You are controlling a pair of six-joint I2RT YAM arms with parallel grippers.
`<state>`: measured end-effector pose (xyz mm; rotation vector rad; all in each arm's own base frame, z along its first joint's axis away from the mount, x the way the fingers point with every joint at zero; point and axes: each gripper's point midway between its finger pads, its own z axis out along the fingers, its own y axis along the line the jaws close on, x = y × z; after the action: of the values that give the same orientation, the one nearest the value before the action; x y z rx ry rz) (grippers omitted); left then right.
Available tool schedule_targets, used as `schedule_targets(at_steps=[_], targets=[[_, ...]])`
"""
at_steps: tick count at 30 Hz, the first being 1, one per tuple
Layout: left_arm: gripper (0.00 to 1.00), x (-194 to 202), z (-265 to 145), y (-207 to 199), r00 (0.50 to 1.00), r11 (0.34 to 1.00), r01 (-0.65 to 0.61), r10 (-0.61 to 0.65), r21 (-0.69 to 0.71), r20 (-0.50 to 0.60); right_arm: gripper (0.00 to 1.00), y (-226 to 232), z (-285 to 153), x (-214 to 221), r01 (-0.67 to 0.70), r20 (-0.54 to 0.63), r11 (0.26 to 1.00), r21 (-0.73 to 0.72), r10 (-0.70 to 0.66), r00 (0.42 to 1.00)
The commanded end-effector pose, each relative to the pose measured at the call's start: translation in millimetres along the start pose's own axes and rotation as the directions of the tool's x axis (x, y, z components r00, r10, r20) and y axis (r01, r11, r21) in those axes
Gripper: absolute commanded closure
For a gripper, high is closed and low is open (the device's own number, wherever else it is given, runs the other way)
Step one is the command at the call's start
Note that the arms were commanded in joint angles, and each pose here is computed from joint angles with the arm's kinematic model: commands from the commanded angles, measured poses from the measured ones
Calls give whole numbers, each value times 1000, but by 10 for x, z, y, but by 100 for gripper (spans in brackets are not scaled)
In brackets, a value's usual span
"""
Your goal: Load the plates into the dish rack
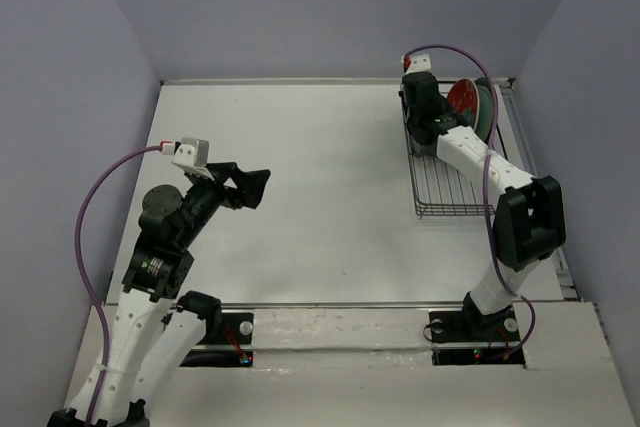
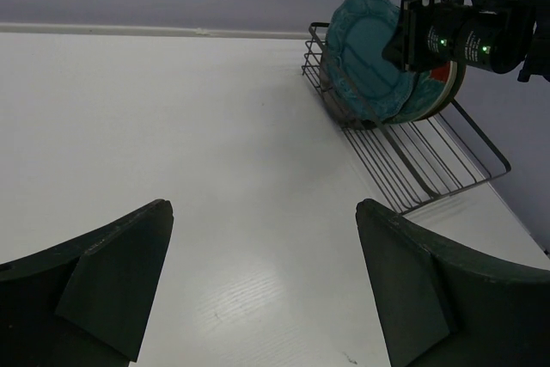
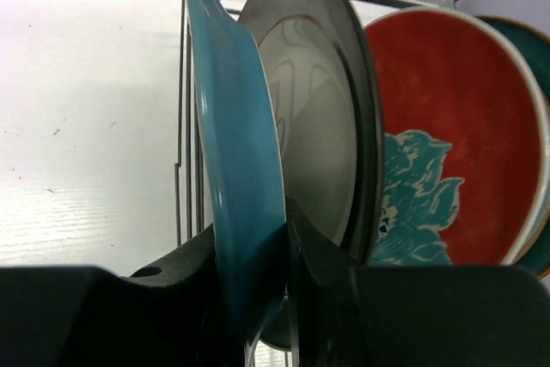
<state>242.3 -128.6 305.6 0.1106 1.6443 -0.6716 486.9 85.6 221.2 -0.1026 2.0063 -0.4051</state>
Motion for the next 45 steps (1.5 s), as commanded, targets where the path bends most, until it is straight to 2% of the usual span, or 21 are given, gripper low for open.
schedule_targets(at_steps=[1, 18, 21, 25, 26, 29, 40, 45], targets=[[1, -22, 8, -43, 1000, 1000, -16, 16, 25, 13, 93, -113, 38, -374, -173, 141, 984, 39, 166, 976], [1, 2, 28, -24, 1000, 1000, -11, 11, 18, 4, 92, 44, 200, 146, -269, 44, 960, 72, 267, 963], [1, 8, 31, -20, 1000, 1000, -10, 10, 16, 2, 81, 65, 212, 182, -285, 33, 956, 74, 284, 958], [1, 14, 41, -13, 1000, 1000, -10, 10, 13, 0, 58, -29, 215, 195, -312, 34, 943, 114, 310, 950], [1, 32, 47, -8, 1000, 1000, -7, 7, 13, -6, 48, -52, 198, 145, -318, 43, 941, 117, 315, 948], [1, 50, 61, -1, 1000, 1000, -5, 6, 11, -14, 36, -108, 129, -3, -332, 70, 937, 109, 326, 943], [1, 65, 79, 33, 1000, 1000, -2, 2, -5, -18, 31, -159, -167, -406, -356, 119, 935, -7, 354, 928], [1, 76, 97, 59, 1000, 1000, 0, -1, -18, -22, 19, -49, -421, -631, -391, 121, 906, -164, 411, 903]])
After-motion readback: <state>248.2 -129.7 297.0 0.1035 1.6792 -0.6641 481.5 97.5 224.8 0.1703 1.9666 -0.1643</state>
